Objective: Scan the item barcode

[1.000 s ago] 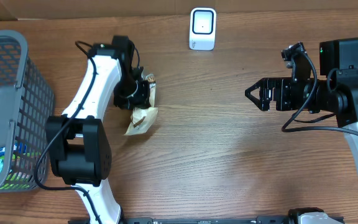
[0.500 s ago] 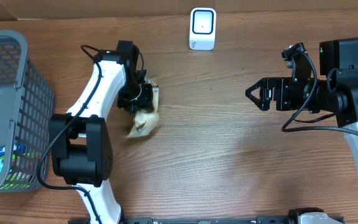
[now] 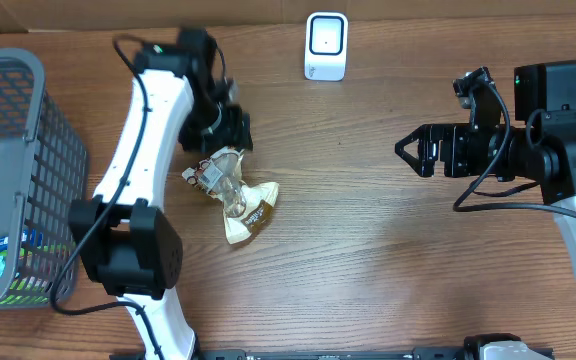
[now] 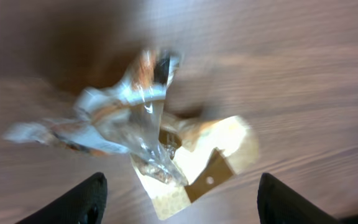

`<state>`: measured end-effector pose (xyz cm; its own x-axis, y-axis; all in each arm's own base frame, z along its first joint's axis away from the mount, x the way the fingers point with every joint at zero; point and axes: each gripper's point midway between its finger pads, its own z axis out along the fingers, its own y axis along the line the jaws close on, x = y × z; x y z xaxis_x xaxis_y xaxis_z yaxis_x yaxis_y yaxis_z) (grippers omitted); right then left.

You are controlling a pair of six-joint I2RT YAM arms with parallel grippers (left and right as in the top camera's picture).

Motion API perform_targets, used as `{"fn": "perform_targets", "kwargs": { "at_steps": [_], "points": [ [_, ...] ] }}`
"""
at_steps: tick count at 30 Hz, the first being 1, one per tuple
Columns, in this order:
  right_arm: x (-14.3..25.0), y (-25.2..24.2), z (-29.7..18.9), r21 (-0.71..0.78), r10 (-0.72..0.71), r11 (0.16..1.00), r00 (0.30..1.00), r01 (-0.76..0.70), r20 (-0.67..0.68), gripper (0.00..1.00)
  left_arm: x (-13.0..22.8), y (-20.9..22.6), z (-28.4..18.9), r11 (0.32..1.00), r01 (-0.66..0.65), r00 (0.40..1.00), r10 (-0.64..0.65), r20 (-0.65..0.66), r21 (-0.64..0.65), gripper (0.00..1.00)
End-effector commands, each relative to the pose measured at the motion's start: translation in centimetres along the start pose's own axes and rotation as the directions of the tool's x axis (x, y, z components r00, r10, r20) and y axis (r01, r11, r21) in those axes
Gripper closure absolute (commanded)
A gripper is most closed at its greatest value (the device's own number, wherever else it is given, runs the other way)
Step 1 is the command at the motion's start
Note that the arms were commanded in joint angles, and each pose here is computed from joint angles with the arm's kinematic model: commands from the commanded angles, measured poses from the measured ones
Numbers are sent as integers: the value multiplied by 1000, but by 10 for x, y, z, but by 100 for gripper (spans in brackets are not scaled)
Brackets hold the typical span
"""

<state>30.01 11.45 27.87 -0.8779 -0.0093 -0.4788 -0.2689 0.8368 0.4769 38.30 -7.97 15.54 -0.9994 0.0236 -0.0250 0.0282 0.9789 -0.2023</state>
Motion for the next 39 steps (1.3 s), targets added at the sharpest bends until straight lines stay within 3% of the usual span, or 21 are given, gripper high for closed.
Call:
{"fn": "perform_targets", "kwargs": {
  "at_steps": [1,5,9,15,18,22,27,31,39],
  "points": [
    [-7,8,-10,-4,-27,1000,999,27,38,0,-25,-6,-70,999,-43,982,41,186,7,32],
    [-7,8,-10,-3,-27,1000,999,27,37,0,-24,-1,-148,999,-30,934,39,355,-29,33],
    [-8,9,-10,-4,-29,1000,999,30,41,0,-8,23,-216,996,39,849,9,528,-81,32],
    [-8,8,-10,-4,-29,1000,999,29,41,0,50,87,-279,958,271,732,-145,666,-90,34],
    [-8,9,-10,-4,-29,1000,999,29,41,0,89,136,-290,876,475,660,-291,692,-85,34],
    [-8,9,-10,-4,-29,1000,999,29,41,0,135,199,-280,701,711,543,-503,672,-50,31],
    [-10,9,-10,-5,-35,999,998,35,50,0,164,263,-251,489,872,378,-686,622,10,29],
    [-13,9,-10,-5,-40,999,997,40,59,0,166,297,-220,409,912,316,-744,589,27,26],
    [-13,9,-10,-6,-39,999,998,40,58,0,171,345,-149,297,955,260,-809,528,-16,20]
  ]
}}
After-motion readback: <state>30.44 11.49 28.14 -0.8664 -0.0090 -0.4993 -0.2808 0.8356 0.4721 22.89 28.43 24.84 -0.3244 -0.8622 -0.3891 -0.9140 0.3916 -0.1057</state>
